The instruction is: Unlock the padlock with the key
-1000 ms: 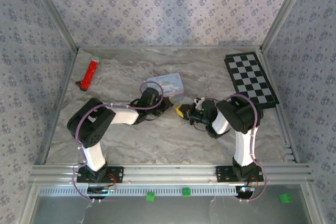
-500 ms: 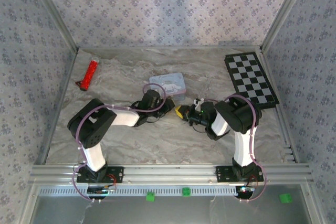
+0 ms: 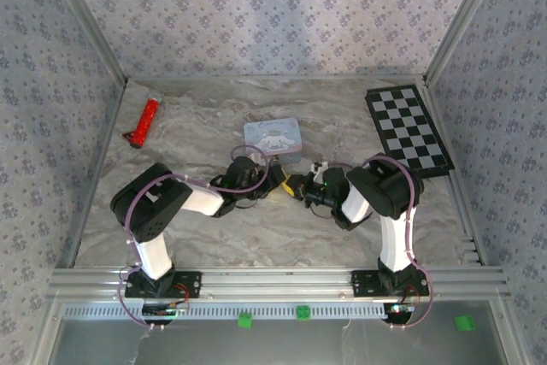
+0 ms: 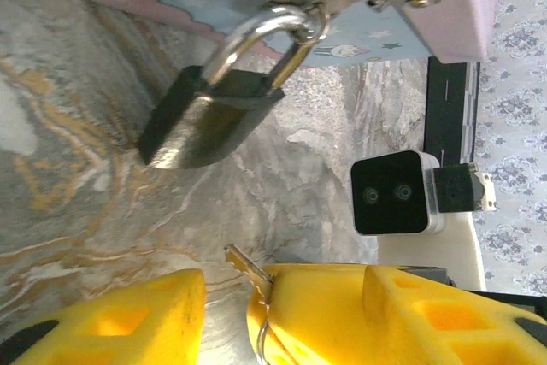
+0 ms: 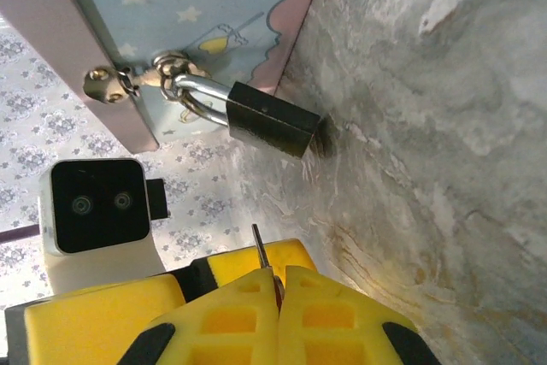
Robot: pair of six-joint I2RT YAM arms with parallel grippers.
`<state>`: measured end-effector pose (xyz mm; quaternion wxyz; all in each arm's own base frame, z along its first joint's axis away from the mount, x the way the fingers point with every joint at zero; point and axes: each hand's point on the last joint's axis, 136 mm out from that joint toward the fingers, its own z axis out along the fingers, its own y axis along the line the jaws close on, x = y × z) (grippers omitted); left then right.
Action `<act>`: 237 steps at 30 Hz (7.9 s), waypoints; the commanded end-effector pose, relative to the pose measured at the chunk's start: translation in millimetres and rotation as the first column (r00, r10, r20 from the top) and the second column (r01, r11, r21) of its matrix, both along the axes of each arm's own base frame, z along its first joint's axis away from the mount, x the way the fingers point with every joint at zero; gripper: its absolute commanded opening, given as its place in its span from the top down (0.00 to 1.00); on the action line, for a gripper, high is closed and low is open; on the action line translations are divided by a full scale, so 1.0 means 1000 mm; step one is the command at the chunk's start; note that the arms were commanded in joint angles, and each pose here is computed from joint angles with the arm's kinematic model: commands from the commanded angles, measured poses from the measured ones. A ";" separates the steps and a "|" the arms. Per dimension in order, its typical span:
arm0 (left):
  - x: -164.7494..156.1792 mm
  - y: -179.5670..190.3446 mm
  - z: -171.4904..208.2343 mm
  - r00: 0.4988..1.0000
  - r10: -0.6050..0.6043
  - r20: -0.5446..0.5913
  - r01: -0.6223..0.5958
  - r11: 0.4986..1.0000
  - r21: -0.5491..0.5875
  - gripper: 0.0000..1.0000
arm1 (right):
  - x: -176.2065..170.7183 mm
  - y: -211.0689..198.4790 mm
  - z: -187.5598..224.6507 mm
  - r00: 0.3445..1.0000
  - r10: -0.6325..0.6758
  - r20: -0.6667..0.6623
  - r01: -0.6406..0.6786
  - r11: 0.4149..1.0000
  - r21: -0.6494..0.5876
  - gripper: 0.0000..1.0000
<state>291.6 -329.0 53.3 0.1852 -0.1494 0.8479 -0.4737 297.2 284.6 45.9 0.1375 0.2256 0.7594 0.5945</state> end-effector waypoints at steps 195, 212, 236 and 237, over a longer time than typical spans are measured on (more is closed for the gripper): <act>0.037 -0.032 0.061 0.993 0.076 -0.092 -0.096 0.969 -0.229 0.95 | -0.002 -0.030 0.052 0.971 -0.237 0.033 0.232 0.968 0.096 1.00; 0.039 -0.026 0.055 0.992 0.083 -0.097 -0.102 0.974 -0.203 0.95 | -0.004 -0.035 0.058 0.968 -0.241 0.068 0.234 0.968 0.094 1.00; 0.029 -0.036 0.068 0.995 0.056 -0.085 -0.074 0.970 -0.231 0.95 | 0.011 -0.043 0.055 0.967 -0.251 0.047 0.245 0.964 0.102 1.00; 0.029 -0.036 0.068 0.995 0.055 -0.084 -0.073 0.970 -0.232 0.95 | 0.011 -0.044 0.053 0.967 -0.252 0.040 0.247 0.964 0.099 1.00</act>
